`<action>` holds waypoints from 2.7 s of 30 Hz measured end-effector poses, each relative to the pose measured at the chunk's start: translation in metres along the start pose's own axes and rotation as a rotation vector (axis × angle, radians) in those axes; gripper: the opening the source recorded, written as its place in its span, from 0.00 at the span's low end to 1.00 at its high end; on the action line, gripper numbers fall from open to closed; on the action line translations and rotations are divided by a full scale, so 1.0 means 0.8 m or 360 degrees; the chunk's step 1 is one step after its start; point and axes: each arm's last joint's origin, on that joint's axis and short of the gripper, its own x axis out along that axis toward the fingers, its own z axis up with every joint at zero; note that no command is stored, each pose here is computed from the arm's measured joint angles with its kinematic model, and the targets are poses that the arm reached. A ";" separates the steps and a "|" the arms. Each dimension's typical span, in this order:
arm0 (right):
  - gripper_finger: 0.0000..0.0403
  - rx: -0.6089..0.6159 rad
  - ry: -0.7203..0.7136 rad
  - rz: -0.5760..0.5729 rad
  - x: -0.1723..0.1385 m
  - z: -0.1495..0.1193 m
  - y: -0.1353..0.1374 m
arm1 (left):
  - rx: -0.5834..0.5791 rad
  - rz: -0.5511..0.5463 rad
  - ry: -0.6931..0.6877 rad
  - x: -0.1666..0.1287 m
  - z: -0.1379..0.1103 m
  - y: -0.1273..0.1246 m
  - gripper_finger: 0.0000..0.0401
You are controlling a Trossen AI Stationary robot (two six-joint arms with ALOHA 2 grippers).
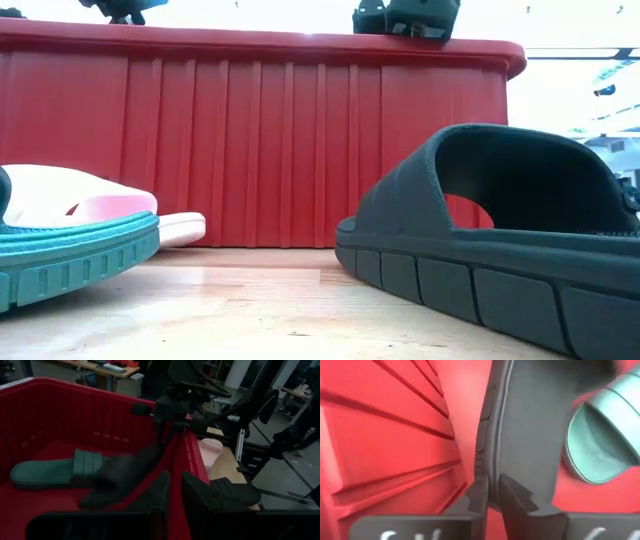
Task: Pick and place slides into bin
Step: Put the top black slide into the red bin, then put the green slide into the red bin
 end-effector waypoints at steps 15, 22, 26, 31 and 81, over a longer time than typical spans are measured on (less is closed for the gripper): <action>0.20 0.0040 -0.0168 0.0176 -0.027 0.007 -0.023 | 0.0000 -0.0001 -0.0005 0.000 0.000 0.000 0.13; 0.20 0.0102 -0.0631 0.0276 -0.129 -0.011 -0.029 | -0.0084 -0.0030 -0.0104 0.000 0.008 -0.002 0.13; 0.20 0.0115 -0.0975 0.0386 -0.191 -0.030 -0.026 | -0.0147 -0.0150 -0.0190 -0.001 0.016 -0.007 0.13; 0.20 0.0019 -0.1251 0.0526 -0.238 -0.050 -0.009 | -0.0304 -0.0552 -0.0105 0.004 0.019 -0.022 0.13; 0.20 -0.0319 -0.0959 0.0446 -0.170 -0.042 0.058 | 0.0708 -0.0473 0.1482 0.162 -0.181 -0.262 0.32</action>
